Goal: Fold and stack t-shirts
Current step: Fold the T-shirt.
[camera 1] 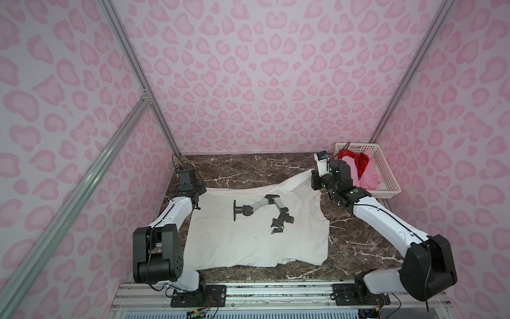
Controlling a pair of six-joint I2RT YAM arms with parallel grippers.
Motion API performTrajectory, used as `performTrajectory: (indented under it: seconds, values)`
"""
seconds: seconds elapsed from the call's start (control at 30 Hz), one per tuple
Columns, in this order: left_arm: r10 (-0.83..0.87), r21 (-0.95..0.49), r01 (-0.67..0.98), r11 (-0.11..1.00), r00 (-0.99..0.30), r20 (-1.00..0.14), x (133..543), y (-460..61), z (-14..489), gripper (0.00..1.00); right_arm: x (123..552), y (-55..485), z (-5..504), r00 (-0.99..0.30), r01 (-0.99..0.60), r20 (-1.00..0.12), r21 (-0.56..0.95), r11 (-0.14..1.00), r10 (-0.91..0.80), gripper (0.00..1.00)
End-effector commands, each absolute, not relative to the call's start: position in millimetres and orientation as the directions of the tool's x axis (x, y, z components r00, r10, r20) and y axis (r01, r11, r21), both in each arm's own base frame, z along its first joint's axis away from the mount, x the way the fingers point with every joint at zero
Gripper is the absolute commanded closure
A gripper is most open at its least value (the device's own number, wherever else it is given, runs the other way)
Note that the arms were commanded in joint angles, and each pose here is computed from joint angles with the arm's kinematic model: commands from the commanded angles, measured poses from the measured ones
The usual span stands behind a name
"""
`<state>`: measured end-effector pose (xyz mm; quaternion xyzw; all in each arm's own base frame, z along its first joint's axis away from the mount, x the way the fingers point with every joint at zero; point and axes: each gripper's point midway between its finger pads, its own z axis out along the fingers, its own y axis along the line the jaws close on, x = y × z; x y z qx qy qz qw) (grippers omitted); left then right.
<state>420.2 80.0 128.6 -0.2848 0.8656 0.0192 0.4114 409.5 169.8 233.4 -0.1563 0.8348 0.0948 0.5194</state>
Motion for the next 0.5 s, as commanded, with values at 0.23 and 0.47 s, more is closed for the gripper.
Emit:
performTrajectory:
  seconds: [0.23,0.47]
  values:
    - [-0.495,-0.135,-0.562,0.816,-0.559,-0.665,412,87,90,0.96,399,167,216,-0.471,-0.36,-0.866,0.014,0.933,-0.168,1.0]
    - [-0.508,-0.121,-0.575,0.809,-0.58,-0.637,403,86,72,0.96,394,164,207,-0.507,-0.353,-0.843,0.015,0.936,-0.178,1.0]
